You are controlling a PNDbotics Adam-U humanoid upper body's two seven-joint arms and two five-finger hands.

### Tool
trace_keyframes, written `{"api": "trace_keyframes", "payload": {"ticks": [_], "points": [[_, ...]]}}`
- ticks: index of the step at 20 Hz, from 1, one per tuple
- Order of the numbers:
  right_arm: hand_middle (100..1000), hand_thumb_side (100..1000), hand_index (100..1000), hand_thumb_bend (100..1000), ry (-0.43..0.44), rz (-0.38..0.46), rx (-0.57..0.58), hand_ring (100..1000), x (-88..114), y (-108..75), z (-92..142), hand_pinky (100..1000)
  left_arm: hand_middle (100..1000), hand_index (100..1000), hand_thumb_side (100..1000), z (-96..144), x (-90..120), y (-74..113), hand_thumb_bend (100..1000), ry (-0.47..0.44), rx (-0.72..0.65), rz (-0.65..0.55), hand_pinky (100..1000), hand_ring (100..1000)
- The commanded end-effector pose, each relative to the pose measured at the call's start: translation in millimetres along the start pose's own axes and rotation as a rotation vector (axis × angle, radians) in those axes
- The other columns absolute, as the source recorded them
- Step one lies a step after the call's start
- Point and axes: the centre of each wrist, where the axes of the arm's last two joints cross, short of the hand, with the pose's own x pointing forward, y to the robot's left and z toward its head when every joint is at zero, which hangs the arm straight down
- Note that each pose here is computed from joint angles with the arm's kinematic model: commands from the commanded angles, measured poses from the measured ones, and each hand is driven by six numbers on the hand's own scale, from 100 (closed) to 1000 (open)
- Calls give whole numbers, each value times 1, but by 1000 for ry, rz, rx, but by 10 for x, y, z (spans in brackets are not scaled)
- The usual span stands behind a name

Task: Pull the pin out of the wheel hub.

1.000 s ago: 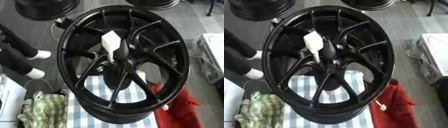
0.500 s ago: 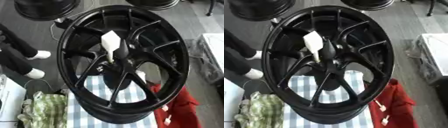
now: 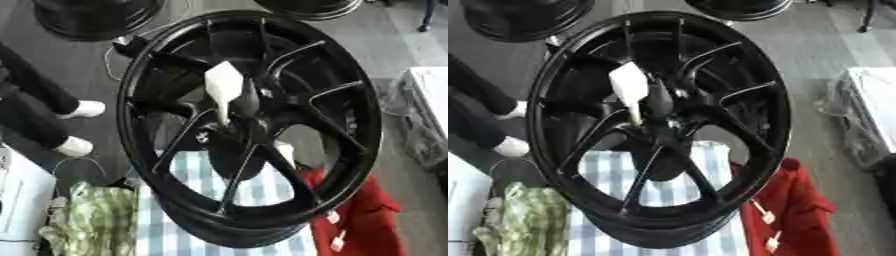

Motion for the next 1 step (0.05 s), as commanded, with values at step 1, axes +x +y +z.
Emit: {"api": "trace_keyframes", "payload": {"ticks": [1], "points": [[768, 339, 784, 290, -9, -70, 41, 828, 58, 185, -21, 926, 712, 755, 711, -38, 142, -41, 277, -51, -14, 10, 679, 773]]}}
